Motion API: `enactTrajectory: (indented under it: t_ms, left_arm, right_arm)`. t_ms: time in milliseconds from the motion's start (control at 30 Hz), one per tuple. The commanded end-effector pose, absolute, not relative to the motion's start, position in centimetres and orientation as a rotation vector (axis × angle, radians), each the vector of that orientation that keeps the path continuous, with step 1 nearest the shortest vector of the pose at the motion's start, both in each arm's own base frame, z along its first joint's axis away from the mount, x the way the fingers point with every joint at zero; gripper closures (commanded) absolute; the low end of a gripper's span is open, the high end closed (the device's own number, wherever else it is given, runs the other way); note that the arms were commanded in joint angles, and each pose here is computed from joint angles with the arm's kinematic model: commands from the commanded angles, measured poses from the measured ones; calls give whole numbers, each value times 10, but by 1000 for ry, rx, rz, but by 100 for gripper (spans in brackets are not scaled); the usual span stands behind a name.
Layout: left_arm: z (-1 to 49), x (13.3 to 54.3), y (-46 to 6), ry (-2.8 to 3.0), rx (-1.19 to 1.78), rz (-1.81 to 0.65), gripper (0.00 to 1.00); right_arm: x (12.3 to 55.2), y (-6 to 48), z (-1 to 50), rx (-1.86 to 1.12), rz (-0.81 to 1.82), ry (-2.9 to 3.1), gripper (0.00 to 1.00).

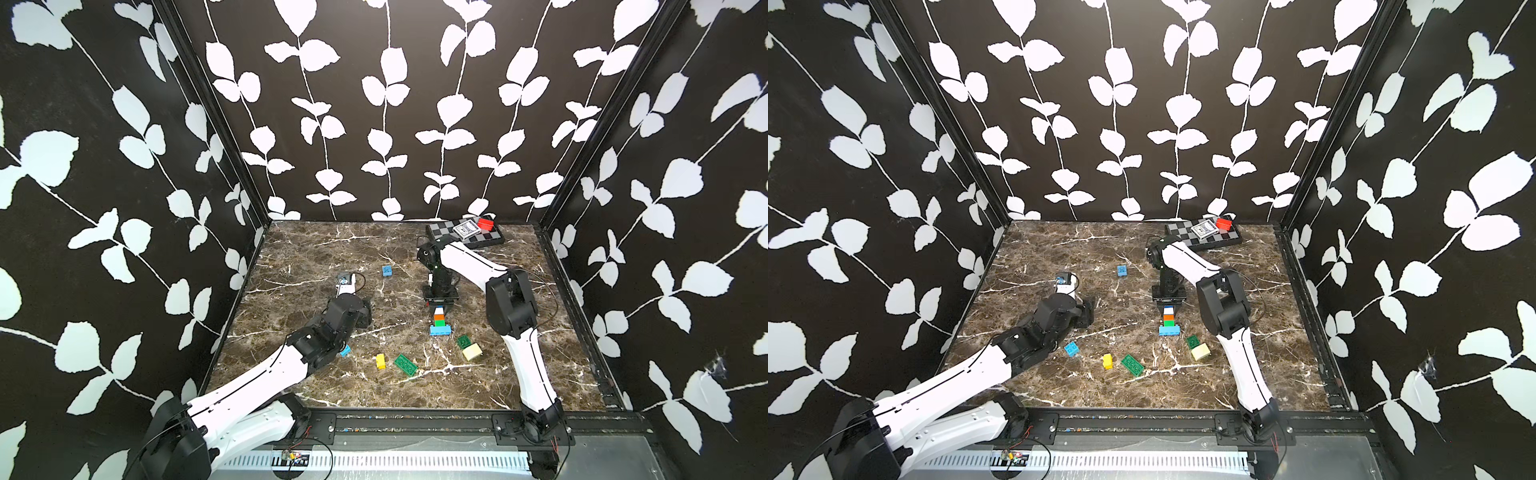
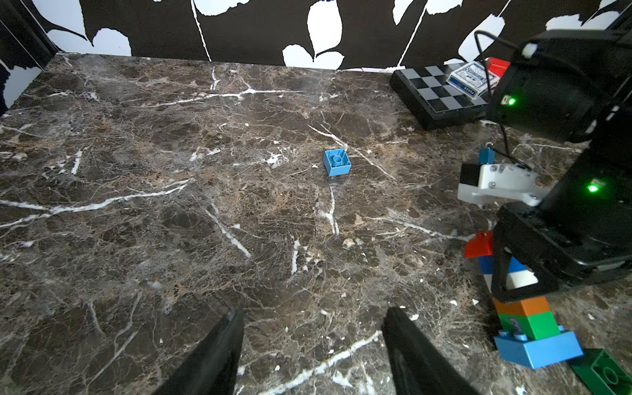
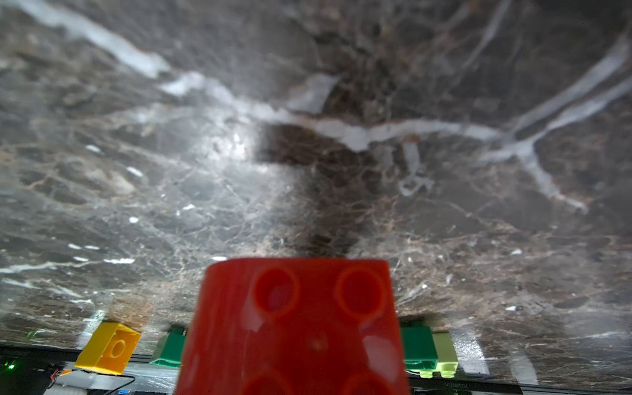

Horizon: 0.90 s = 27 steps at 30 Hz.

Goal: Assemble the number 1 with lego
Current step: Adjust the lego brick at the center of the board.

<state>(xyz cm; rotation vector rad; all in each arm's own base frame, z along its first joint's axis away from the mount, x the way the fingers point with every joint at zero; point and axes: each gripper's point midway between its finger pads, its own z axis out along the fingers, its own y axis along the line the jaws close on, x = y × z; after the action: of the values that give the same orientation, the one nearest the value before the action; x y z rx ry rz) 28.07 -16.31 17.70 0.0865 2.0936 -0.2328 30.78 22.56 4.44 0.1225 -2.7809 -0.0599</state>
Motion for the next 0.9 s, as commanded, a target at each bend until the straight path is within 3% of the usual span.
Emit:
enactTrajectory:
  t_ms: [0,500,867]
  left_arm:
    - [190,286,-165,2066,66,-254,33]
    - [191,289,-167,2076,62,-249,33]
    - [177,285,-166,2192,57,-229,32]
  right_arm:
    - [314,228,45,120,-79,-2783,78]
    - [318,230,43,96,-135,-2805,49]
    - [319,220,101,174,-362,-3041,44]
